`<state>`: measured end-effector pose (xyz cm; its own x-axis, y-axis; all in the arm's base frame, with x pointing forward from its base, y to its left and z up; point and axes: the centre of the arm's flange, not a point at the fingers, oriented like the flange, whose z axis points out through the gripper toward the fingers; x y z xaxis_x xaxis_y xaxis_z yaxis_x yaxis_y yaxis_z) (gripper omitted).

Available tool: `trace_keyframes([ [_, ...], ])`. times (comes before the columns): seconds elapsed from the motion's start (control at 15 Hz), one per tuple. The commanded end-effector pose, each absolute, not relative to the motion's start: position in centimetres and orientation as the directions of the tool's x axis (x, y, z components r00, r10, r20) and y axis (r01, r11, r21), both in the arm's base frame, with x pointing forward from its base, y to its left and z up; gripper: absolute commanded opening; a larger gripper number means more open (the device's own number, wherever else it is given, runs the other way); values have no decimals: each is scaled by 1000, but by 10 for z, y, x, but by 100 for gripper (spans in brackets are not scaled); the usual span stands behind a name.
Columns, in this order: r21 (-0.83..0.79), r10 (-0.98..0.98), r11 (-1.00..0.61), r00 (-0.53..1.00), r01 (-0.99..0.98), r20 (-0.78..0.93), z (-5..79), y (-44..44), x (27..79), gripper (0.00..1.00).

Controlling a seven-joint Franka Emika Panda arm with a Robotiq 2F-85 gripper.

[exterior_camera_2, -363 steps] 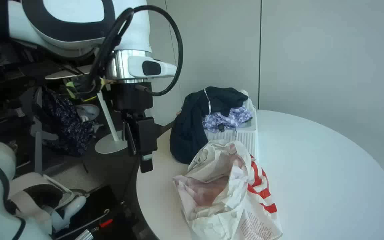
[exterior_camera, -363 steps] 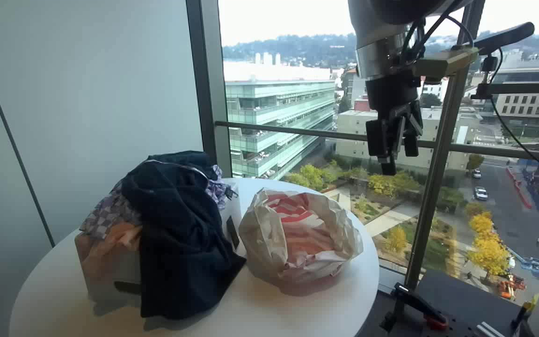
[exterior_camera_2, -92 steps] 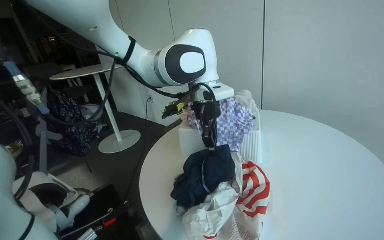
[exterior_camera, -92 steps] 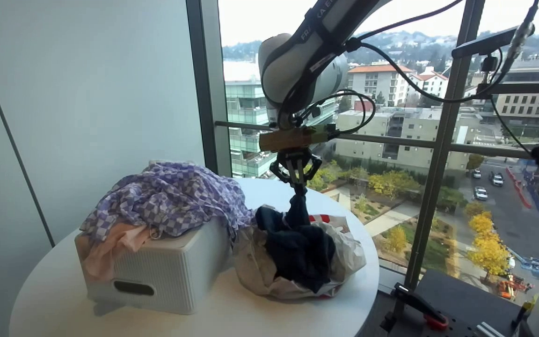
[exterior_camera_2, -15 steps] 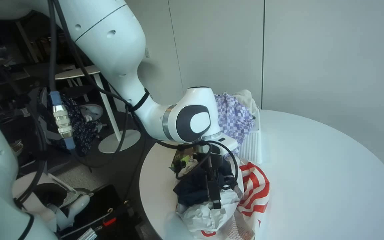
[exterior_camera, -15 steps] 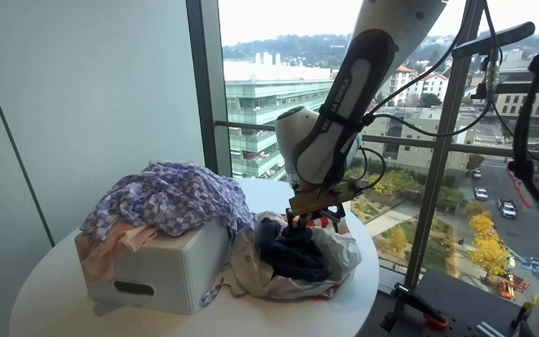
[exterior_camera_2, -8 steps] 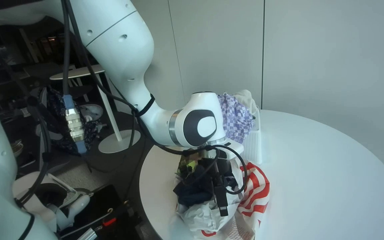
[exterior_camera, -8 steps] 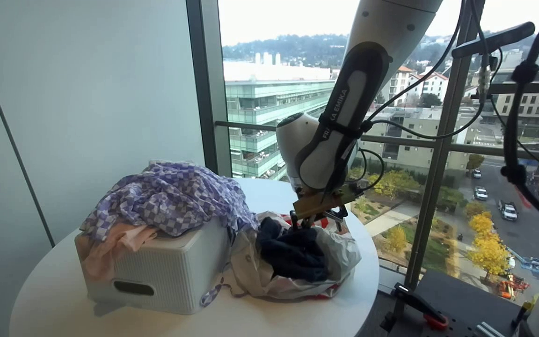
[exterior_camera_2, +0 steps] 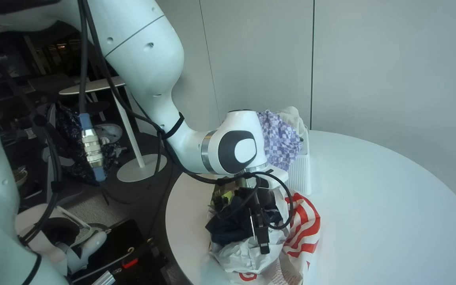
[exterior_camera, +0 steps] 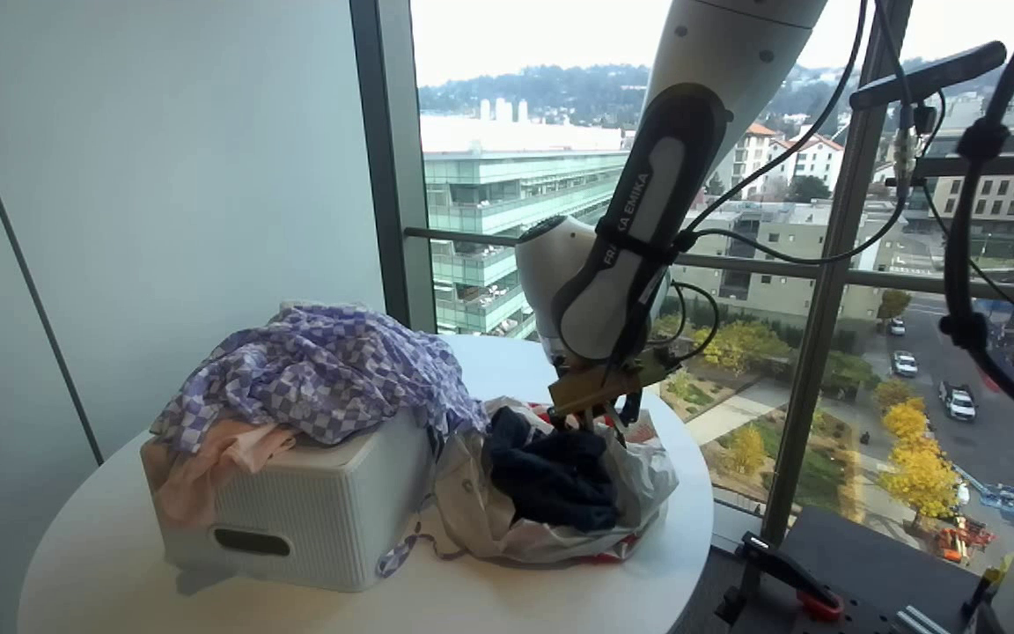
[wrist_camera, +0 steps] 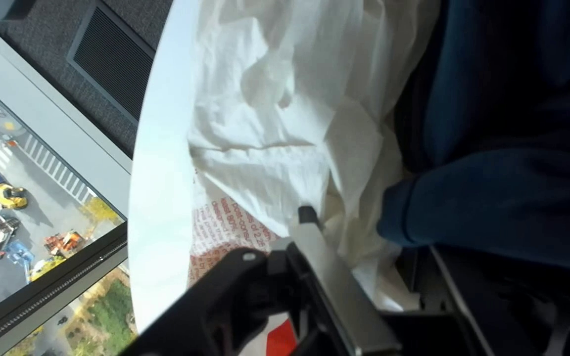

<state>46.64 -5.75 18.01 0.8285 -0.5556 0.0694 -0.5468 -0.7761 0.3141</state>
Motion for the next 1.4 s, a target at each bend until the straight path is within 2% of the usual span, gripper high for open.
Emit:
trace_keyframes([
  [0.0, 358, -549, -764, 832, -537, 76, 190, -56, 466, 13],
  [0.07, 369, -553, -758, 830, -538, 74, 193, -56, 464, 7],
  [0.27, 448, -565, -717, 822, -534, 75, 207, -55, 457, 2],
  [0.6, 537, -581, -619, 794, -573, 179, 239, -47, 447, 7],
  [0.93, 571, -528, -493, 747, -657, 403, 276, -42, 443, 6],
  [1.33, 498, -441, -410, 644, -764, 626, 317, -26, 434, 8],
])
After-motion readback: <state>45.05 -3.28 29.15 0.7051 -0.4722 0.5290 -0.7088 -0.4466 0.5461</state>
